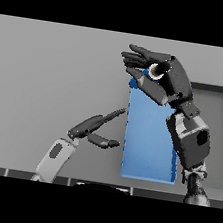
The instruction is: Pick up the blue pipe and place it into the blue bin.
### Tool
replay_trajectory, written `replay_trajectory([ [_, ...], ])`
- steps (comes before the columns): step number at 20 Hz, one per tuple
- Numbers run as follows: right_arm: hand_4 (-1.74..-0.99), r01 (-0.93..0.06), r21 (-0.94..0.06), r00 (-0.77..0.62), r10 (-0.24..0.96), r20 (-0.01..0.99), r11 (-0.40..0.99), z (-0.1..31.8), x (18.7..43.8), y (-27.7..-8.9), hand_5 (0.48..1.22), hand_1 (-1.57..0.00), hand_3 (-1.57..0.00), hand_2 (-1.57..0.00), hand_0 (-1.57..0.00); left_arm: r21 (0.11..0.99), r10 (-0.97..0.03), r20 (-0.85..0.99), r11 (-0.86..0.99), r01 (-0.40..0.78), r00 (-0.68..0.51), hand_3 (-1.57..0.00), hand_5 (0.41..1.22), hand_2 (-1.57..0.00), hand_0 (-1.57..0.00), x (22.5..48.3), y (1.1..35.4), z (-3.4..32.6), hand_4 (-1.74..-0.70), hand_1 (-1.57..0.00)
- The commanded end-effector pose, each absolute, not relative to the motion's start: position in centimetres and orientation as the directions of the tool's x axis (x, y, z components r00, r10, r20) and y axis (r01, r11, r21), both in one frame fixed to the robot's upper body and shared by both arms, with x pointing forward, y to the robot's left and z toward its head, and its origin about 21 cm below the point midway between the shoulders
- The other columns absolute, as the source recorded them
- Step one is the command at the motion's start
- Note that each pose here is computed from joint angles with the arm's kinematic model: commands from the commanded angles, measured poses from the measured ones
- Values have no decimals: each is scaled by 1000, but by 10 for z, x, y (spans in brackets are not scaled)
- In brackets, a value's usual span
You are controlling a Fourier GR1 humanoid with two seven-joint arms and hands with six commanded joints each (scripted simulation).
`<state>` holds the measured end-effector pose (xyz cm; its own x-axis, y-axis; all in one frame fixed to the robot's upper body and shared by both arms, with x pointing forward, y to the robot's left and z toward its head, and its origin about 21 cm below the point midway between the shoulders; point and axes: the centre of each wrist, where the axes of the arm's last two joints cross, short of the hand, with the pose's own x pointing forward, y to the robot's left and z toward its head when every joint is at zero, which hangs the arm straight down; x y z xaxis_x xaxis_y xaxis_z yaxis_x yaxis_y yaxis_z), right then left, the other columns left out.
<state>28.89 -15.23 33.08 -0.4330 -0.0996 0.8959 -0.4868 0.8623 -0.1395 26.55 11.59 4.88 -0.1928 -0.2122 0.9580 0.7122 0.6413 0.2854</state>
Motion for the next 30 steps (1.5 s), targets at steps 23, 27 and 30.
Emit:
replay_trajectory([
  [23, -1741, 79, -46, 260, 24, 965, 996, 146, 251, -269, 1221, -1571, -1521, -1571, -1571, 283, -214, 959, 640, 715, -187, 1, 422, 1, 1, 260, 122, 45, -888, 1],
  [27, -1741, 124, -131, 369, 77, 926, 984, 129, 244, -264, 1221, -1571, -908, -1571, -1571, 284, -212, 959, 638, 716, -191, 1, 421, 1, 1, 256, 118, 45, -883, 1],
  [30, -1592, 144, -165, 469, 79, 879, 976, 117, 250, -267, 1221, -1069, -630, -1071, -1172, 291, -220, 956, 640, 711, -193, 1, 422, 1, 1, 260, 119, 46, -881, 1],
])
